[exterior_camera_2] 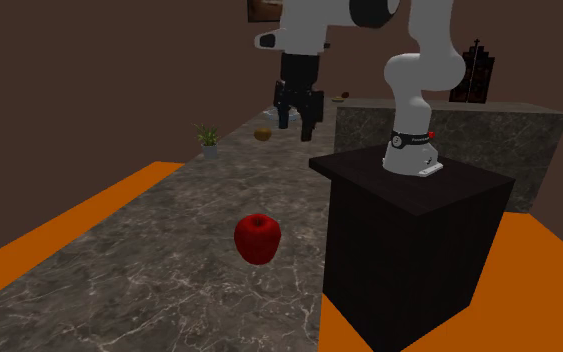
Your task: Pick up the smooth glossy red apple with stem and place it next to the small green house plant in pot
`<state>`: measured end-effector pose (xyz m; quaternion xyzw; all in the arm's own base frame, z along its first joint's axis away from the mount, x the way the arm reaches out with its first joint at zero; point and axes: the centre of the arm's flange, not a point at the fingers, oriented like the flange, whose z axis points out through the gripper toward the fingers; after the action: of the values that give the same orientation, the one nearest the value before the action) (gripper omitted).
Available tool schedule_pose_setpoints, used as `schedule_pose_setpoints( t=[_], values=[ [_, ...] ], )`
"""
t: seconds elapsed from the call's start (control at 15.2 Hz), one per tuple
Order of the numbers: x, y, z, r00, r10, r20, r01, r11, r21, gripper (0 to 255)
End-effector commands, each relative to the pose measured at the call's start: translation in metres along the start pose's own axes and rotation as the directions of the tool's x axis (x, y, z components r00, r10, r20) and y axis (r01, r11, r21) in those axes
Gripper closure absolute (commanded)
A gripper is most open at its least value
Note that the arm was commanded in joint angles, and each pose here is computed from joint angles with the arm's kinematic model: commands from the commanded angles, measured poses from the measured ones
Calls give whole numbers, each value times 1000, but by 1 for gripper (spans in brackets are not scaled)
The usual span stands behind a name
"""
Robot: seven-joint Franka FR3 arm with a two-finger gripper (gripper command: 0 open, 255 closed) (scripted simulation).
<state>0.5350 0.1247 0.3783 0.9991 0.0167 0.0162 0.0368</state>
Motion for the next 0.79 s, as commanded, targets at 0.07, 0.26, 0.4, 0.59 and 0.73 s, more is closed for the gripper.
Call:
schedule_pose_setpoints(
  t=[0.07,0.26,0.4,0.59,0.73],
  values=[
    [27,-16,23,1000,3,-10,-3,1000,4,0],
    [54,-31,46,1000,5,-19,-5,1000,7,0],
    [72,-41,61,1000,7,-24,-7,1000,10,0],
    [99,-55,83,999,9,-33,-9,1000,13,0],
    [115,-64,96,999,11,-38,-10,1000,15,0]
  ],
)
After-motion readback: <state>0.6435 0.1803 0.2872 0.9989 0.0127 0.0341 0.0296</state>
